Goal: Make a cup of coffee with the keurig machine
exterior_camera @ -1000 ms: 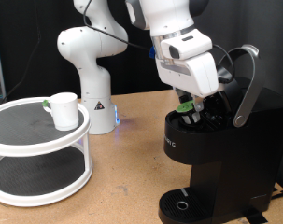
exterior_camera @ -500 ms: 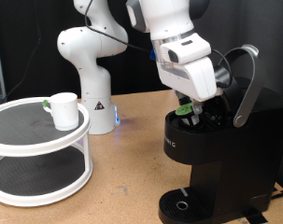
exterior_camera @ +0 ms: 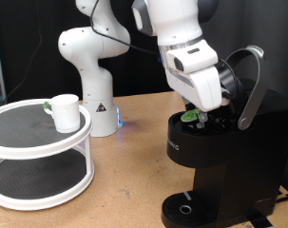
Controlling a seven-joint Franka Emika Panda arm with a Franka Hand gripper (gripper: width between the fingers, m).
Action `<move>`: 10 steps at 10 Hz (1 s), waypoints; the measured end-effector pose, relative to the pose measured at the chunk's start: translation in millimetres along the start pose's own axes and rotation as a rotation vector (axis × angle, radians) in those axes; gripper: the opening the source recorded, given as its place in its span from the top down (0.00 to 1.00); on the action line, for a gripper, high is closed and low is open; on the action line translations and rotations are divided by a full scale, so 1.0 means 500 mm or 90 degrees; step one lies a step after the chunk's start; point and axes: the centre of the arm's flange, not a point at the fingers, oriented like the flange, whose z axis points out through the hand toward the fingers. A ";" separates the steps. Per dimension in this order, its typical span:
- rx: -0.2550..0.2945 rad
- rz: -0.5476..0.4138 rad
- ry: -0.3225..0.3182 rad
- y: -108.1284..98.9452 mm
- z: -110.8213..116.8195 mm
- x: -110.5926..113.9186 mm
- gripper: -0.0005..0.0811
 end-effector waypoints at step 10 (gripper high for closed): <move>0.015 0.000 -0.009 0.007 0.024 0.018 0.00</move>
